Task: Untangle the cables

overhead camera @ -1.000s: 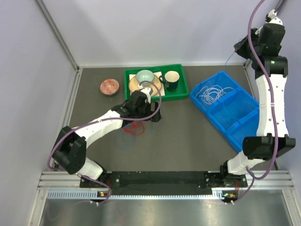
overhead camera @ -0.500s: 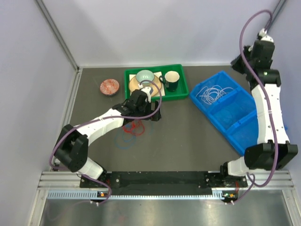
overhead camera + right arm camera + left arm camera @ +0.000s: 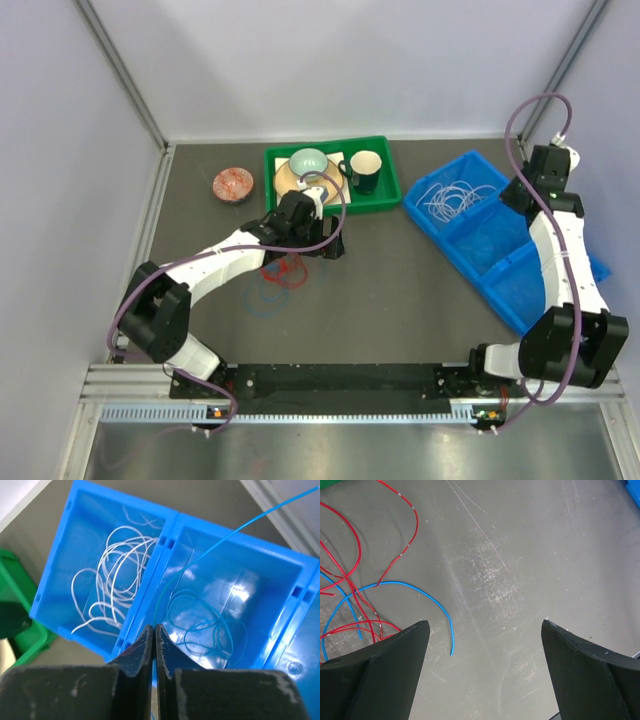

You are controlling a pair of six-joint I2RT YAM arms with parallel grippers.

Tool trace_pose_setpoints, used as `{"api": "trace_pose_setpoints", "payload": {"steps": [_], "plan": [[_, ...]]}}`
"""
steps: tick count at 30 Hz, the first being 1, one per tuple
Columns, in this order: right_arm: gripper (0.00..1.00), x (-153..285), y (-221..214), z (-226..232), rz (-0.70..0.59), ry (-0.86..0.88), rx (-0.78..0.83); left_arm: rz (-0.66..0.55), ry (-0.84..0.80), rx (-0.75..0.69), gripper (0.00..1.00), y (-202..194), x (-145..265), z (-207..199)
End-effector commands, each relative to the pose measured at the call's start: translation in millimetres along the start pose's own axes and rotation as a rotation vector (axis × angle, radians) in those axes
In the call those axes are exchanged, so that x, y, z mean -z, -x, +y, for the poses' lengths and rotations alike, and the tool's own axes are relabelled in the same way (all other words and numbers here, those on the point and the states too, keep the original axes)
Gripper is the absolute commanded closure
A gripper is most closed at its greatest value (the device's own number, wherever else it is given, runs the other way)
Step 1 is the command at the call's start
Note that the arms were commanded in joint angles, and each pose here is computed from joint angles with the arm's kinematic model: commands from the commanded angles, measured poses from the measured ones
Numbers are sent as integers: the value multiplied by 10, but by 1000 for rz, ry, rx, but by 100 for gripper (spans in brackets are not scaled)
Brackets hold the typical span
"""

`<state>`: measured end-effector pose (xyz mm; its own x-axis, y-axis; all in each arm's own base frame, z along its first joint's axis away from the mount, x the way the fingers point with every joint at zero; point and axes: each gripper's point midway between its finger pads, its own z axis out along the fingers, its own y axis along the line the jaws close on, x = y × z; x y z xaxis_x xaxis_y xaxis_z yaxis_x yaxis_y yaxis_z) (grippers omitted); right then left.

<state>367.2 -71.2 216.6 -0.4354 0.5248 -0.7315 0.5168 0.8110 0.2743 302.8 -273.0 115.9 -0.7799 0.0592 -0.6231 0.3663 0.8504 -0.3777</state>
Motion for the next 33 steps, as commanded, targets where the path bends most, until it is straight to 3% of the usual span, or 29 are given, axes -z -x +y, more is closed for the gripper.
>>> {"api": "trace_pose_setpoints", "payload": {"steps": [1, 12, 24, 27, 28, 30, 33], "plan": [[100, -266, 177, -139, -60, -86, 3, -44, -36, -7, 2, 176, 26, -97], [100, -791, -295, -215, 85, -99, 24, -42, -36, 2, 2, 174, 17, -94], [100, -926, -629, -436, 141, -167, 46, -38, -59, -2, 2, 157, 17, -133], [85, -900, -597, -410, 138, -157, 45, -40, -57, -5, 2, 153, 30, -121], [69, -876, -589, -390, 139, -147, 43, -38, -54, -6, 2, 148, 32, -120], [49, -767, -458, -312, 104, -118, 34, -38, -55, -11, 2, 151, 41, -124], [45, -562, -259, -214, 55, -82, 29, -44, -52, -10, 2, 167, 51, -117]]}}
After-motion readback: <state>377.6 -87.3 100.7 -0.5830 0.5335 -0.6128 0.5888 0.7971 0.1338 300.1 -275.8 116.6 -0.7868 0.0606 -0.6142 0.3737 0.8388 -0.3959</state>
